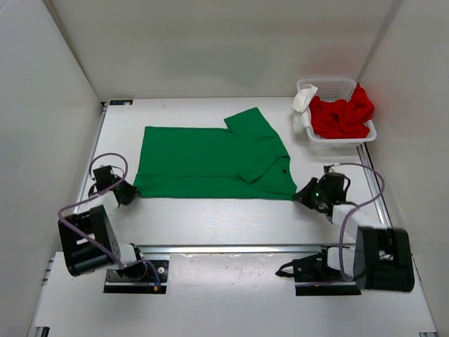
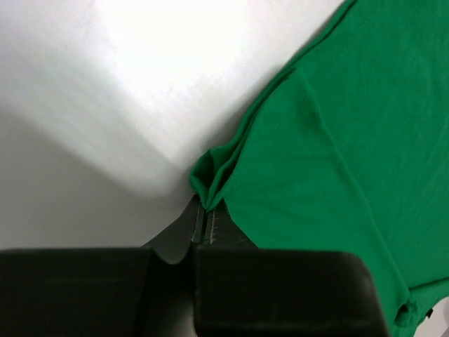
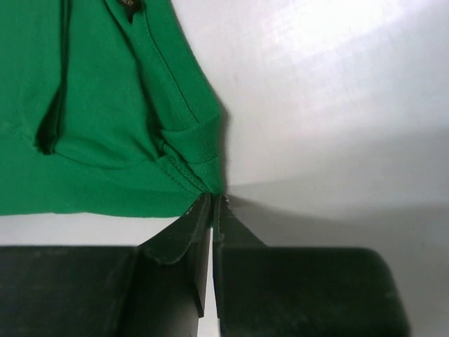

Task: Fold and stack the t-shirts
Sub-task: Fold the flattened tshirt in 1/3 of the way

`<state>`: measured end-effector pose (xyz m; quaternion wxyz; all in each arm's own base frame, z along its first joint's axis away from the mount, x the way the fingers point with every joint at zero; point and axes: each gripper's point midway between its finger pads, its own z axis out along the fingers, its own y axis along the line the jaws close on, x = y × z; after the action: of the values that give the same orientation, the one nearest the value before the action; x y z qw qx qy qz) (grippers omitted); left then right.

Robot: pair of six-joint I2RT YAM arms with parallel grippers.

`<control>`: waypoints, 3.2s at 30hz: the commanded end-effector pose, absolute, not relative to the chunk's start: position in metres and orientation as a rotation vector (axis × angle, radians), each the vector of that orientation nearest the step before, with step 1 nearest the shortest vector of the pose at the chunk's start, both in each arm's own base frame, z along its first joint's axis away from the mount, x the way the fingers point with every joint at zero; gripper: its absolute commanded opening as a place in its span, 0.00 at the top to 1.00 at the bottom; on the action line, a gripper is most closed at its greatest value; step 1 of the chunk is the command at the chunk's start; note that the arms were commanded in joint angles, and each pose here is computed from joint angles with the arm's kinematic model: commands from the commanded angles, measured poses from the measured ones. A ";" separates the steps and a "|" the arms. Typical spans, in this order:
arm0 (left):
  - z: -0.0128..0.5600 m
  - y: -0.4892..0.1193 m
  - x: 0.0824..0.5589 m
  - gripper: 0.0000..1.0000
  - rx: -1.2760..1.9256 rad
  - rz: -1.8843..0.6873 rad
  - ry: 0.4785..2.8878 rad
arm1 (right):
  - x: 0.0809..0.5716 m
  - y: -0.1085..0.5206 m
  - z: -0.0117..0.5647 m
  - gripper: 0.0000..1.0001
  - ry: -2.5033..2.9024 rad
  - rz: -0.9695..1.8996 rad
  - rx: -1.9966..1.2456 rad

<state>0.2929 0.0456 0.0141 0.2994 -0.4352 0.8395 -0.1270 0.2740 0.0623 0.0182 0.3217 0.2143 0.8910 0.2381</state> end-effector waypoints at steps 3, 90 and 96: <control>0.008 0.043 0.247 1.00 -1.137 -0.272 2.308 | 0.237 0.047 0.021 1.00 2.331 0.537 0.622; 0.066 -0.190 0.248 0.60 -0.136 -0.674 2.278 | 0.310 0.200 0.048 1.00 2.441 0.651 -0.167; 0.061 -0.185 0.250 0.60 -0.150 -0.659 2.280 | 0.338 0.204 0.038 1.00 2.431 0.618 -0.123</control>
<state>0.2393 -0.1810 0.0465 0.3490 -0.0541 0.9034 -0.2432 0.3104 0.1994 0.0269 0.2688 -0.0522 0.9338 0.2304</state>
